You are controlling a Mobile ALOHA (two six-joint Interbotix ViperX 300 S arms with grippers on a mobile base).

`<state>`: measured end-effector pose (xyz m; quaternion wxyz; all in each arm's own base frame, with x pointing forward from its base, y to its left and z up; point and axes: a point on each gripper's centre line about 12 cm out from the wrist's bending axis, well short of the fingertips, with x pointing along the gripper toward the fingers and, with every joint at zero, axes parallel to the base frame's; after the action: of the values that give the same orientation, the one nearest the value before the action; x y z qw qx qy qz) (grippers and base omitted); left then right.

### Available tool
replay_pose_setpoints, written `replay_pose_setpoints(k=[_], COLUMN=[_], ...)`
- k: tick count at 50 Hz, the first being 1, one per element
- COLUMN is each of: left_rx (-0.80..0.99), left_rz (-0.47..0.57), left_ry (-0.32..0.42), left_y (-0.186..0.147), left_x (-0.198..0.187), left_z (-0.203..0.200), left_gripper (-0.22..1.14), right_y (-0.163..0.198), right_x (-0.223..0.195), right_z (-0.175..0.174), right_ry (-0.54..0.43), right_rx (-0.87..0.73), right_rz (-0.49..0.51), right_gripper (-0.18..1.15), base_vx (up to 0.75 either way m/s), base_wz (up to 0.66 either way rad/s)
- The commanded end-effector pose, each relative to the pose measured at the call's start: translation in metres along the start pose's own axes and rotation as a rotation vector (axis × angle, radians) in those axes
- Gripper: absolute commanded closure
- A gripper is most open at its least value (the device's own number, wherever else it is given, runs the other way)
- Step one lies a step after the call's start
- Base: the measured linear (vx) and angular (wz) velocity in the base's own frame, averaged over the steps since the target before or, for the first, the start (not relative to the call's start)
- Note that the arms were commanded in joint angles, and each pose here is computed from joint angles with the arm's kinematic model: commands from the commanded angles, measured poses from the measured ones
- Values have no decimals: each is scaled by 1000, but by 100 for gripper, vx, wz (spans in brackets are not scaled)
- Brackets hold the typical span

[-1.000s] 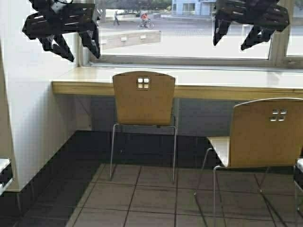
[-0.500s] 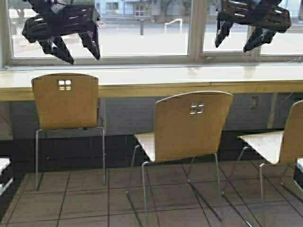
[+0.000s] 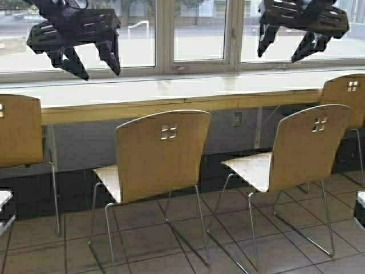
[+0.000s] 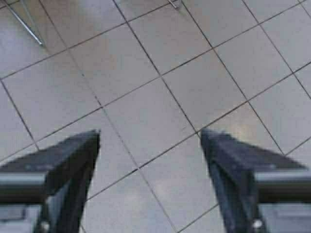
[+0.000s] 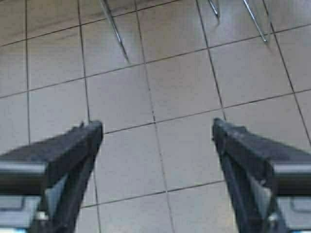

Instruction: Push the chairs under the table

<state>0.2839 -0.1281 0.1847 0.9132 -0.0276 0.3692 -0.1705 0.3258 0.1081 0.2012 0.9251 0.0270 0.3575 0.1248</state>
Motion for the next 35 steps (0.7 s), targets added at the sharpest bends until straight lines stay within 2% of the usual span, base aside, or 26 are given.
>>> replay_pose_setpoints(k=[1, 19, 35], left_rx=[-1, -2, -25], left_rz=[-6, -8, -3], left_ry=[-32, -32, -5], left_y=[-2, -2, -1], left_x=[-4, -6, 1], left_z=[10, 11, 4], left_gripper=[-3, -3, -3], right_y=[3, 4, 3], right_x=[-4, -3, 4], right_z=[12, 12, 5], right_ry=[-24, -18, 21], right_rx=[2, 51, 62], right_rz=[8, 17, 13], right_gripper=[-2, -2, -2], base_vx=[16, 21, 30], base_wz=[-19, -13, 1])
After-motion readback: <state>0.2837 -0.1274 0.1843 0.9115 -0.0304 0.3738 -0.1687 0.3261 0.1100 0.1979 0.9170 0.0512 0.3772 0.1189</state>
